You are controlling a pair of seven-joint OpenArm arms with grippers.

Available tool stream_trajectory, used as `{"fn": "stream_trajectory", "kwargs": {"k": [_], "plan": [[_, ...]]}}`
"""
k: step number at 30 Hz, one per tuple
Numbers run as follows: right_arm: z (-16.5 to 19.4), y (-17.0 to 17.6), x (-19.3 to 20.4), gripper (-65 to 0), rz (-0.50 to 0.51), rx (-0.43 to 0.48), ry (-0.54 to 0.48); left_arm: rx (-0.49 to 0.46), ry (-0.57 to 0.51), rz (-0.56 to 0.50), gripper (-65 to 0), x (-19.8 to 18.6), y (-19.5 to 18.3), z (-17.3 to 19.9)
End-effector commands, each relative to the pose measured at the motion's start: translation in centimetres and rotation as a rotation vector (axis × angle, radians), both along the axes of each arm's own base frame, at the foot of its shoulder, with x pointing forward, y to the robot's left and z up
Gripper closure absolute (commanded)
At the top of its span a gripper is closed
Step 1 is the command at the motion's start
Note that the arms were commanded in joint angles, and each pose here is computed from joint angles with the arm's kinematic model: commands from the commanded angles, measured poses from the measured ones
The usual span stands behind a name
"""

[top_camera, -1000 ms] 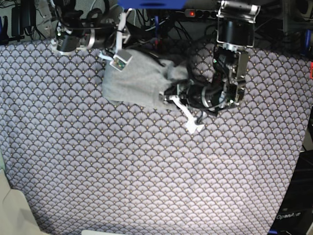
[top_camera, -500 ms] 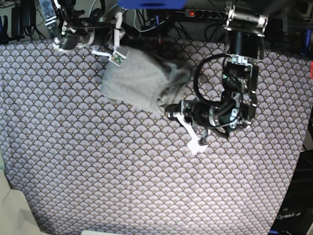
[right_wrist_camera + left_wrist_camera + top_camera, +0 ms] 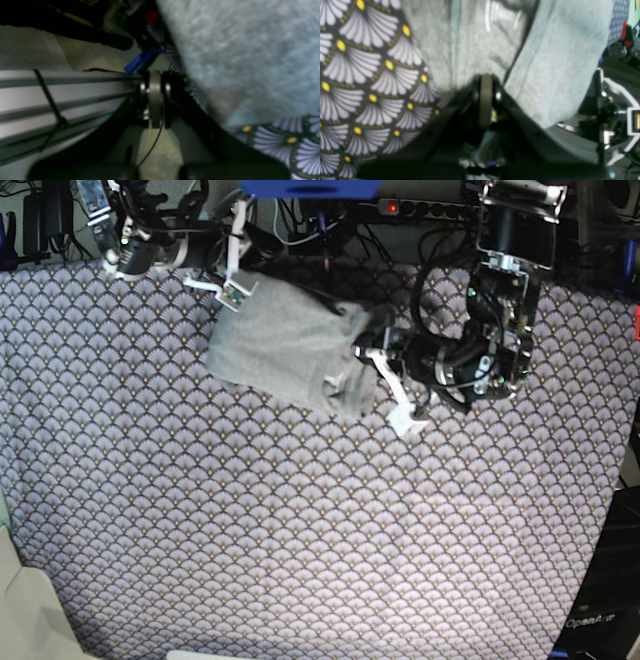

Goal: Fold the T-shirt properly
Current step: 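Grasp the bundle's edge with the left gripper and pull it toward itself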

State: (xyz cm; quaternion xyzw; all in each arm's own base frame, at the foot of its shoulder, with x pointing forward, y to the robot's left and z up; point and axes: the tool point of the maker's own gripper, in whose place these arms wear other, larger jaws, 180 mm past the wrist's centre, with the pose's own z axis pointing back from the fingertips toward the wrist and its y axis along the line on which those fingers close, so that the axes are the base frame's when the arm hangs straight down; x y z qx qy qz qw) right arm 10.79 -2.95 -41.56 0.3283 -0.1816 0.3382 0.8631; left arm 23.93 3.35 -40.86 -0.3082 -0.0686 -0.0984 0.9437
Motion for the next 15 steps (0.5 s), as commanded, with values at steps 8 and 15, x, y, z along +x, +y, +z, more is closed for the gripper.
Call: {"fn": "stream_trajectory", "kwargs": {"k": [8,15], "plan": [[1.0,0.8,0.6,0.0,-0.012,0.043,-0.027,-0.01,0.054,-0.056,0.0,-1.1,-2.0,-1.2],[0.8,0.4,0.4,0.0,-0.006,0.031,-0.024,0.164,0.061,-0.026,0.0,0.2,-0.4,-5.0]]}}
